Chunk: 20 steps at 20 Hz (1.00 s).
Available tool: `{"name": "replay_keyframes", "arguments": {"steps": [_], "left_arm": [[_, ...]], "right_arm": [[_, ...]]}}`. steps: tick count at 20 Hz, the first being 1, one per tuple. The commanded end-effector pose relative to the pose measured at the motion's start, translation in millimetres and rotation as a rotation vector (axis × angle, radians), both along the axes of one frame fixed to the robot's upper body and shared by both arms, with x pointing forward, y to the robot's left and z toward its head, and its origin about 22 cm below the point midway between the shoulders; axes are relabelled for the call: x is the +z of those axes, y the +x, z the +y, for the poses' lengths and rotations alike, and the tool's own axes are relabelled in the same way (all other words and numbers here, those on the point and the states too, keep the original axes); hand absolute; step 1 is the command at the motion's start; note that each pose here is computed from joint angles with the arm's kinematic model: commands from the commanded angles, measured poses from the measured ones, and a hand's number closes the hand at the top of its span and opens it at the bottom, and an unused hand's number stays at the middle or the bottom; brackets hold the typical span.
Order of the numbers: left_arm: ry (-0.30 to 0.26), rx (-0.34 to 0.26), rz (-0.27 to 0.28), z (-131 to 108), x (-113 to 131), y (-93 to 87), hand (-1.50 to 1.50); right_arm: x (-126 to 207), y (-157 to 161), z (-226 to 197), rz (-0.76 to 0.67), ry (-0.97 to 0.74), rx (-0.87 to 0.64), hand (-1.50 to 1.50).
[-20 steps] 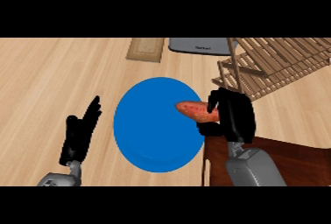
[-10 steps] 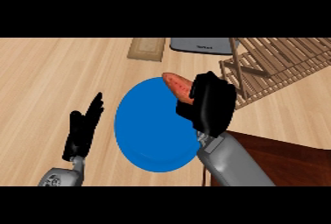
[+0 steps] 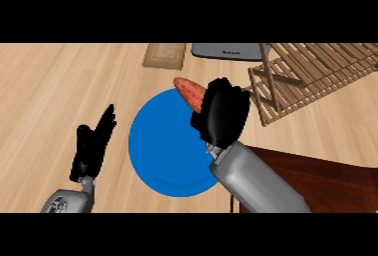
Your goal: Pick the sweet potato from the tray and place it in the plate
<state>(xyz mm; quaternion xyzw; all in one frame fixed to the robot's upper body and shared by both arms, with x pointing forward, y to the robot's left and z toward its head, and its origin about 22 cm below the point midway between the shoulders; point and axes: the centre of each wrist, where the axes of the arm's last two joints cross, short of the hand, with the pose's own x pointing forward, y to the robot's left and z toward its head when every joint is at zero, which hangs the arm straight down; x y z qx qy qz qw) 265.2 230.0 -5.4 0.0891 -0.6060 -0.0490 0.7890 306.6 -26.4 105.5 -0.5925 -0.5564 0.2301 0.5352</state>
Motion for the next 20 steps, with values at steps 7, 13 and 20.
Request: {"name": "replay_keyframes", "arguments": {"steps": [7,13,20], "left_arm": [[-0.002,0.011,-0.006,1,-4,0.3,0.00],[-0.016,-0.005,0.003,-10,-9,-9.0,0.00],[-0.010,0.057,0.008,20,-1,-10.3,0.00]], "right_arm": [[-35,16,-2,0.287,0.206,-0.183,1.50],[-73,7,-9,0.515,0.310,-0.188,-1.50],[-65,5,9,0.361,0.400,0.060,-1.50]]}}
